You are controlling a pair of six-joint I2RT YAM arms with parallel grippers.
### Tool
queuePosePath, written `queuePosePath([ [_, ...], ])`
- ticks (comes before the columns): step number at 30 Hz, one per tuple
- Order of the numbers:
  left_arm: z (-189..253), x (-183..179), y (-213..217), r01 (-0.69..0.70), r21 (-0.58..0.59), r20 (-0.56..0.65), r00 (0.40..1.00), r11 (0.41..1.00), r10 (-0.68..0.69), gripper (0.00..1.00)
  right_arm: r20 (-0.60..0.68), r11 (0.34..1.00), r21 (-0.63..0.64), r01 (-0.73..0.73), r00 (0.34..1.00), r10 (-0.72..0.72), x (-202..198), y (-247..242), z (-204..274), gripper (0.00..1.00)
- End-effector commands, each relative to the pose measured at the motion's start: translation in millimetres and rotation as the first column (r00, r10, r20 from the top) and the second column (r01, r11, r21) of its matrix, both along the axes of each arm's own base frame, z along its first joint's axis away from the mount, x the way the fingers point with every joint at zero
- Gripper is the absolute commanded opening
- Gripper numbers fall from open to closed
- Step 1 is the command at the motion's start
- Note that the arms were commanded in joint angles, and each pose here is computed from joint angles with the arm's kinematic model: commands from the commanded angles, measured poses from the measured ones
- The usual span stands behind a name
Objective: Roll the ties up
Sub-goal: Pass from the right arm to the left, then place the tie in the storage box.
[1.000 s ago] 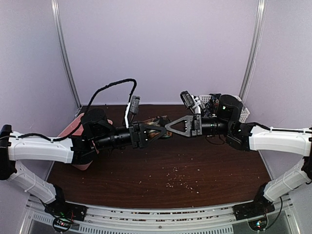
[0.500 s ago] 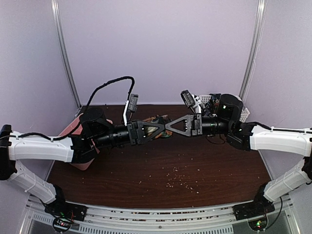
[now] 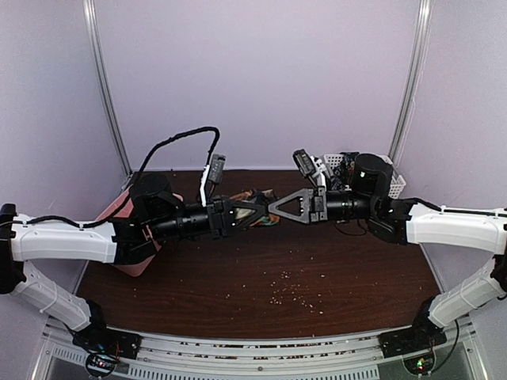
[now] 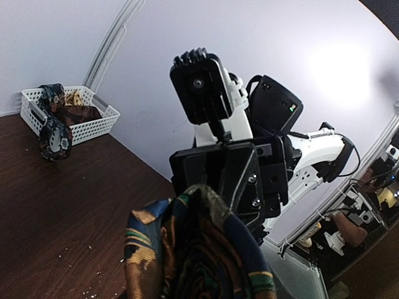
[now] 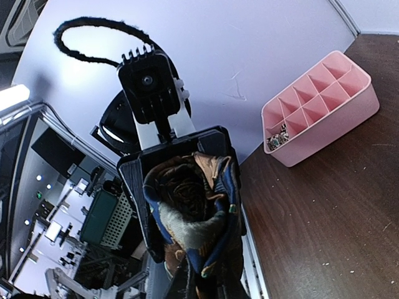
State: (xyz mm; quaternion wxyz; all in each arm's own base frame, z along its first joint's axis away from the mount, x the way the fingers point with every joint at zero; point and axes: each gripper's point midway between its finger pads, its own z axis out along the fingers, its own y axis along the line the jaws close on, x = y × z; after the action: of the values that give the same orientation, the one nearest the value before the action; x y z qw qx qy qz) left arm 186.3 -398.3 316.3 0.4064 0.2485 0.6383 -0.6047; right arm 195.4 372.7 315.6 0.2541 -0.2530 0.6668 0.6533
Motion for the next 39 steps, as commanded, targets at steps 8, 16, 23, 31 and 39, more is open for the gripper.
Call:
queuePosePath([
  [8,-5.3,10.4,31.1,-0.065,0.221,0.169,0.985,0.973,0.028,0.0,0.041,0.999,-0.021,0.029,0.999,-0.028,6.5,-8.3,4.3,0.75],
  [16,-40.8,43.6,110.0,-0.18,0.606,0.172,0.981,0.775,0.092,0.0,0.07,0.995,-0.092,0.049,0.997,-0.042,12.8,-19.9,-16.6,1.0],
  [23,-54.3,61.7,199.8,-0.266,0.861,0.221,0.963,0.433,0.152,0.0,0.099,0.994,-0.099,0.046,0.994,-0.036,13.7,-18.9,-22.5,1.0],
  [31,-79.8,85.0,304.1,-0.249,0.96,0.206,0.938,0.128,0.279,0.0,0.061,1.0,0.013,0.002,0.998,-0.003,12.9,-11.3,-11.8,1.0],
  [39,-122.0,93.7,338.8,-0.139,0.989,0.117,0.944,0.052,0.307,0.0,0.059,1.0,0.027,-0.017,0.998,0.016,10.3,-10.8,-14.9,1.0],
])
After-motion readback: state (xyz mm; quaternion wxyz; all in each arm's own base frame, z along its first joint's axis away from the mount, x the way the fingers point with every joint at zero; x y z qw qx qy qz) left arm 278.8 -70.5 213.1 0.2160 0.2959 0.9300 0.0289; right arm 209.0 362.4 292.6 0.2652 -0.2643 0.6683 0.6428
